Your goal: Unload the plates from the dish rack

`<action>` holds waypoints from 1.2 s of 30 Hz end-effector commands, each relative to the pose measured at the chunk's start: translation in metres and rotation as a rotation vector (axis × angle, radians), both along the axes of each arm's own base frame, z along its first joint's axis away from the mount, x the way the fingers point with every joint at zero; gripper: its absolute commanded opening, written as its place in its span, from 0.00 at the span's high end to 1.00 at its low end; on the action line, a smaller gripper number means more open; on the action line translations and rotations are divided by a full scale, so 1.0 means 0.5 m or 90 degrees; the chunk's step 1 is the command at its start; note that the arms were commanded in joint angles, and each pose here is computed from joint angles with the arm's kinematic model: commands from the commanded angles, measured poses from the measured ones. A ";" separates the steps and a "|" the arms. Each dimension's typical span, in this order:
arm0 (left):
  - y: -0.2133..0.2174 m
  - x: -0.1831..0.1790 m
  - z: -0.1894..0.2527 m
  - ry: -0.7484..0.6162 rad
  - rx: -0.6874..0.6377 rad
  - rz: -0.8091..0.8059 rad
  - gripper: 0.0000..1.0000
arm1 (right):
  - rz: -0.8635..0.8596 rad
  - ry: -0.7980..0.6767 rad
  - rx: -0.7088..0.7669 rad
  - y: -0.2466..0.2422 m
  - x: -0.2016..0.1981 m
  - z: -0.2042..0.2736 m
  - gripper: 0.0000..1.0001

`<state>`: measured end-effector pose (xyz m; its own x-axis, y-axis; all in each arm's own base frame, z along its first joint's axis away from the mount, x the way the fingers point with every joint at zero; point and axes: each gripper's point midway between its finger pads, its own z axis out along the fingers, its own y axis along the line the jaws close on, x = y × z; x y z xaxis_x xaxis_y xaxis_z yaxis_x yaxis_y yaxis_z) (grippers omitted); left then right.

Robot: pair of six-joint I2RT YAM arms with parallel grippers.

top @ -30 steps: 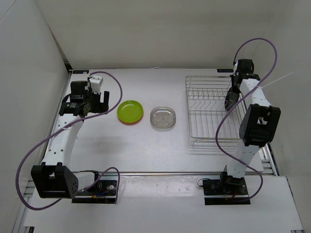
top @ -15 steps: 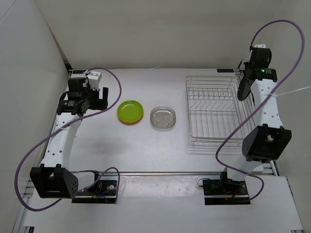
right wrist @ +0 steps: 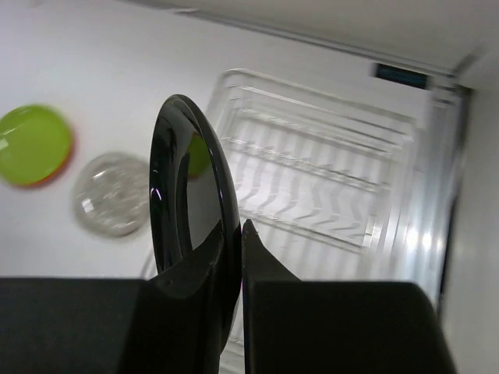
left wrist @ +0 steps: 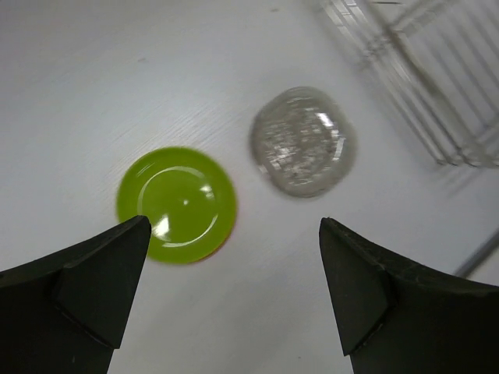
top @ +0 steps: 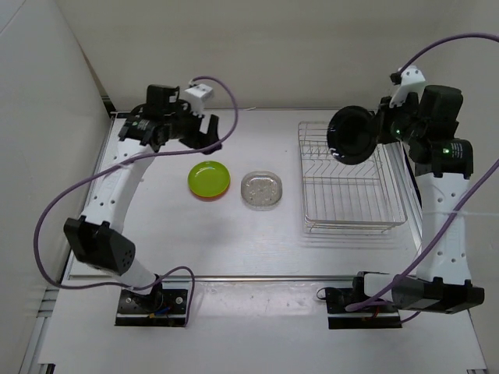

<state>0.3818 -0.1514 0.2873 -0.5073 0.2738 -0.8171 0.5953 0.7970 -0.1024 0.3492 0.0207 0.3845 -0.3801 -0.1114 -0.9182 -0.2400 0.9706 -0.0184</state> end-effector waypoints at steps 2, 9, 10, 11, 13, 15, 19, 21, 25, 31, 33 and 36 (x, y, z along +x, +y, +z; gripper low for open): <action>-0.185 -0.083 0.066 0.005 -0.075 -0.222 0.00 | 0.195 0.042 0.082 0.126 -0.060 -0.023 1.00; -0.352 -0.149 0.098 -0.032 -0.122 -0.376 0.00 | 0.259 0.049 0.087 0.177 -0.096 -0.035 1.00; -0.365 -0.150 0.088 -0.019 -0.129 -0.376 0.00 | 0.270 0.047 0.082 0.184 -0.099 -0.035 1.00; -0.384 -0.152 0.091 -0.025 -0.138 -0.384 0.00 | 0.279 0.054 0.083 0.193 -0.102 -0.043 1.00; -0.399 -0.154 0.090 -0.021 -0.143 -0.388 0.00 | 0.305 0.062 0.081 0.212 -0.110 -0.054 1.00; -0.415 -0.154 0.091 -0.017 -0.147 -0.394 0.01 | 0.326 0.081 0.087 0.229 -0.116 -0.078 1.00; -0.453 -0.153 0.077 -0.002 -0.145 -0.400 0.03 | 0.403 0.105 0.117 0.274 -0.137 -0.097 1.00; -0.463 -0.157 0.075 -0.002 -0.145 -0.407 0.04 | 0.415 0.102 0.118 0.278 -0.140 -0.095 1.00; -0.468 -0.151 0.066 0.004 -0.143 -0.407 0.07 | 0.435 0.096 0.128 0.286 -0.148 -0.084 1.00; -0.479 -0.162 0.072 0.003 -0.145 -0.411 0.43 | 0.435 0.095 0.128 0.287 -0.144 -0.082 1.00; -0.479 -0.161 0.072 -0.002 -0.143 -0.414 0.53 | 0.435 0.096 0.128 0.287 -0.144 -0.082 1.00; -0.486 -0.173 0.073 0.001 -0.145 -0.426 0.74 | 0.434 0.101 0.129 0.288 -0.139 -0.087 1.00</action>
<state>0.3027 -0.3903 0.3002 -0.3445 0.3772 -0.8597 0.9308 0.2564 -0.2605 0.2781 0.1571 0.3233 -0.4784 -0.2157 -0.8512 -0.7382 0.6239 0.2567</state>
